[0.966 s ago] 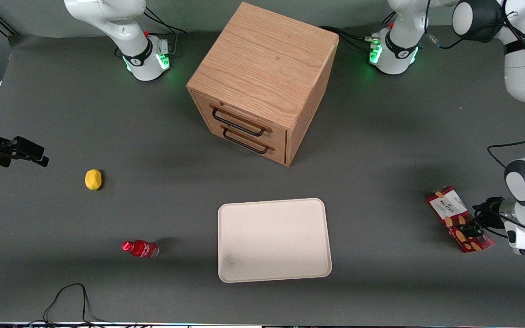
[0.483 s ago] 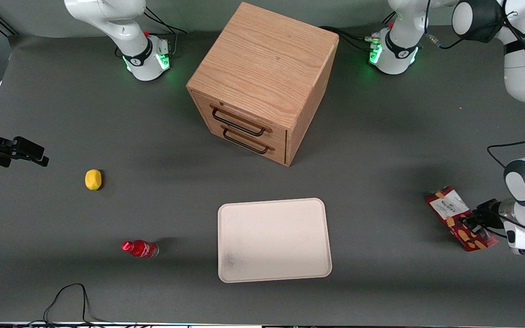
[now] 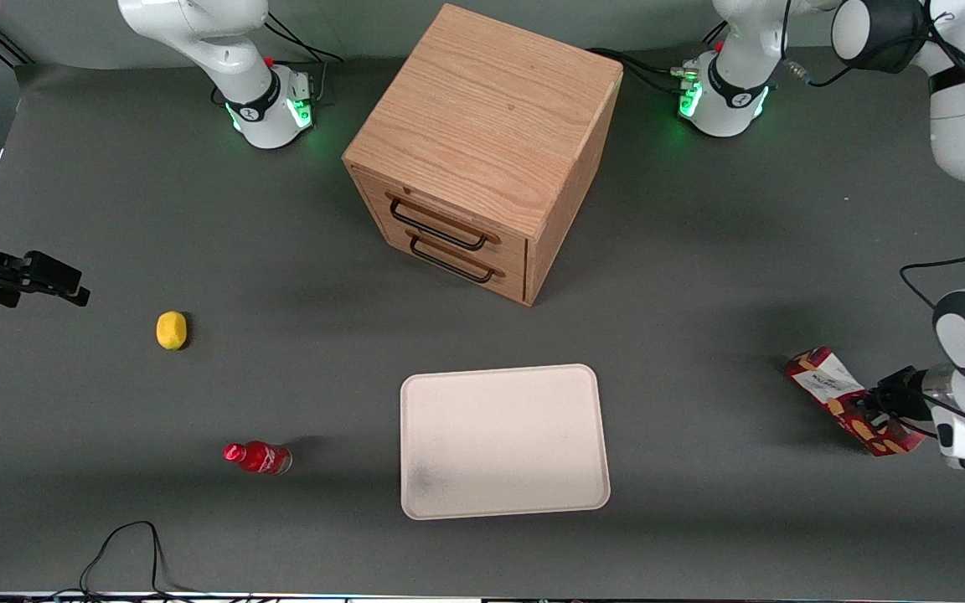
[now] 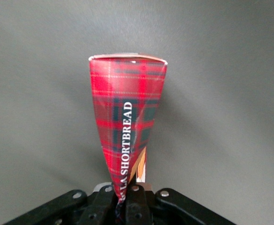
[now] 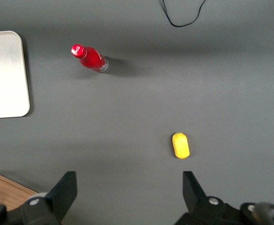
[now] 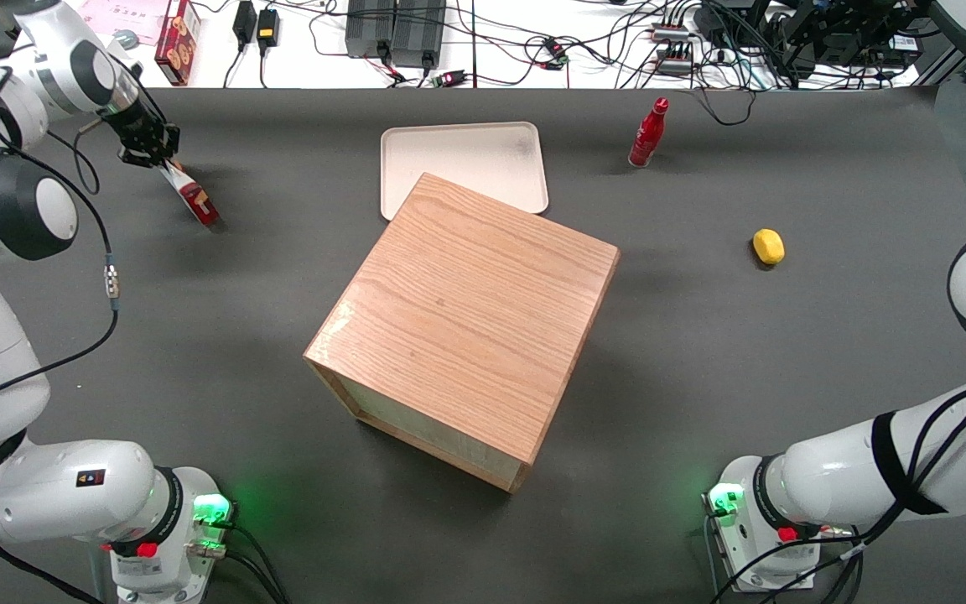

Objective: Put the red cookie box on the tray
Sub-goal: 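Lift the box upright and carry it toward the white tray, then lower the upright box onto the tray's rim corner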

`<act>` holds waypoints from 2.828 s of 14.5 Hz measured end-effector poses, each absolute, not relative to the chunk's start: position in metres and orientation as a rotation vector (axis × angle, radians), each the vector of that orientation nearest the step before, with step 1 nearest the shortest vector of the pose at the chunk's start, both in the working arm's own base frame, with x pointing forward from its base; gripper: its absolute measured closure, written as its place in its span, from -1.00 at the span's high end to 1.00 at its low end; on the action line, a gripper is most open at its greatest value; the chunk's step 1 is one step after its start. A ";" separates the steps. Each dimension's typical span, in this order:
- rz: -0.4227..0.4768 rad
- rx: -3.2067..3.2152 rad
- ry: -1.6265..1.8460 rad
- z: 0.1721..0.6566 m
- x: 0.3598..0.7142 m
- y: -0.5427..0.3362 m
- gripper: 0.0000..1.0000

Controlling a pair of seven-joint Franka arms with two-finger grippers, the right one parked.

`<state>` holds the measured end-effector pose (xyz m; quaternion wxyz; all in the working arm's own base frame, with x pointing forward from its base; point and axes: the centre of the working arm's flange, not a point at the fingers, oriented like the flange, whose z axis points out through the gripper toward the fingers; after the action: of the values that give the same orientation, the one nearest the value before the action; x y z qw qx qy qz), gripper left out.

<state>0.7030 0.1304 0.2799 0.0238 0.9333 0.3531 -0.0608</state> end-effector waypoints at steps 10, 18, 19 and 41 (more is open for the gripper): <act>-0.295 2.961 0.875 0.571 0.638 0.113 -0.92; -0.277 2.995 0.729 0.627 0.609 0.088 -0.92; -0.279 2.997 0.733 0.627 0.610 0.079 -0.92; -0.093 2.933 0.228 0.325 0.714 -0.322 -0.92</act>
<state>0.7144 -0.3224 0.3254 0.0987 0.9916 0.0772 -0.0315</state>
